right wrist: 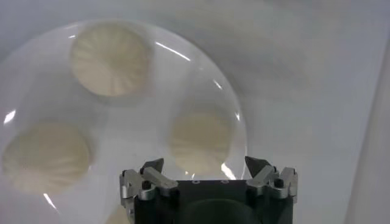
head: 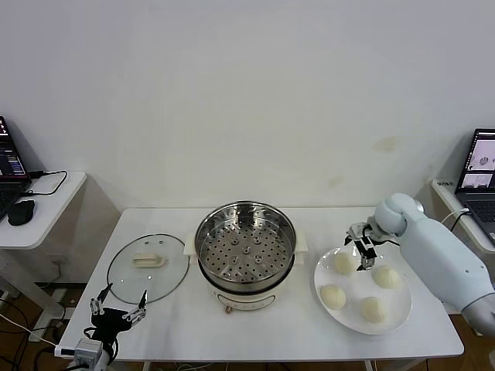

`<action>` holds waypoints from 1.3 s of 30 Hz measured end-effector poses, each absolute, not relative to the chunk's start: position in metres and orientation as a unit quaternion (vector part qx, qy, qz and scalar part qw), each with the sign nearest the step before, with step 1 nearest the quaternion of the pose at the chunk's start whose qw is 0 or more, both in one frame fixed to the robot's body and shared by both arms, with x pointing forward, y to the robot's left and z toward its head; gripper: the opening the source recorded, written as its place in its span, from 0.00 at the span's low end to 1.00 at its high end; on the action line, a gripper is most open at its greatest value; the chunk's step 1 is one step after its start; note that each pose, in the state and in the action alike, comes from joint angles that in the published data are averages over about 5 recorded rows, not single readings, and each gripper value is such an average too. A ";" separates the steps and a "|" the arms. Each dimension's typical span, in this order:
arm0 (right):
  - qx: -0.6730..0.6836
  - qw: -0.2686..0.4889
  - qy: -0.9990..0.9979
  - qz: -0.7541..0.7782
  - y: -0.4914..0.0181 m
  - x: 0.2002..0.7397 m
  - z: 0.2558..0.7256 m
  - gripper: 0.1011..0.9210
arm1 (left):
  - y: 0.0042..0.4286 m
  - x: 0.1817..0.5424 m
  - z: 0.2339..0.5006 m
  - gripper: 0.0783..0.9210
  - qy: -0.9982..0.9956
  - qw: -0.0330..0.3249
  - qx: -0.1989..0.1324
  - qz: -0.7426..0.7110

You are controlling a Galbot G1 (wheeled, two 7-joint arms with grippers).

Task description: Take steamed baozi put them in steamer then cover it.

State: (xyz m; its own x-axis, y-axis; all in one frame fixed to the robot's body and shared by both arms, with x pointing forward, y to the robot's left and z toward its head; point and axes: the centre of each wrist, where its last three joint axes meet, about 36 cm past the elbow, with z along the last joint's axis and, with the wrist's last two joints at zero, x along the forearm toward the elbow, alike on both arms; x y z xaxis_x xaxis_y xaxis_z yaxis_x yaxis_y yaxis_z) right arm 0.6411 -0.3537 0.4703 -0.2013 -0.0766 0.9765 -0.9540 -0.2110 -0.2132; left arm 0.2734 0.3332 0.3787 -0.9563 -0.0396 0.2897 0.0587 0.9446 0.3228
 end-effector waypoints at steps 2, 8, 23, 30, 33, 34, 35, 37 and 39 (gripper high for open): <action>0.510 0.373 -0.508 0.586 -0.352 0.641 0.467 0.88 | 0.333 0.274 0.378 0.88 -0.975 0.149 -0.005 -0.166; 0.506 0.374 -0.515 0.582 -0.349 0.641 0.458 0.88 | 0.333 0.275 0.376 0.88 -0.975 0.149 -0.006 -0.165; 0.491 0.375 -0.532 0.579 -0.353 0.639 0.444 0.88 | 0.332 0.277 0.371 0.88 -0.975 0.153 -0.007 -0.160; 0.490 0.373 -0.540 0.574 -0.353 0.638 0.442 0.79 | 0.331 0.277 0.369 0.88 -0.975 0.155 -0.008 -0.159; 0.489 0.373 -0.543 0.571 -0.354 0.638 0.442 0.70 | 0.331 0.277 0.369 0.88 -0.975 0.156 -0.007 -0.159; 0.489 0.373 -0.544 0.570 -0.354 0.638 0.443 0.67 | 0.331 0.277 0.369 0.88 -0.975 0.156 -0.007 -0.159; 0.489 0.374 -0.545 0.569 -0.355 0.638 0.443 0.63 | 0.331 0.277 0.369 0.88 -0.975 0.156 -0.007 -0.159; 0.489 0.374 -0.548 0.566 -0.356 0.638 0.444 0.59 | 0.330 0.277 0.369 0.88 -0.975 0.156 -0.007 -0.159; 0.489 0.375 -0.550 0.564 -0.358 0.638 0.446 0.56 | 0.330 0.277 0.368 0.88 -0.975 0.156 -0.007 -0.158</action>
State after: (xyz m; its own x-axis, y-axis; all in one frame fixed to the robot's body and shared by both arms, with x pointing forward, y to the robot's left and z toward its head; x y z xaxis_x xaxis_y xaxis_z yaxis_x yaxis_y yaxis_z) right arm 0.6383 -0.3581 0.4465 -0.2410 -0.1155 0.9636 -0.9604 -0.1143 -0.2539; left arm 0.2771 0.3299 0.3684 -0.9515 -0.0360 0.3056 0.0626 0.9497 0.3068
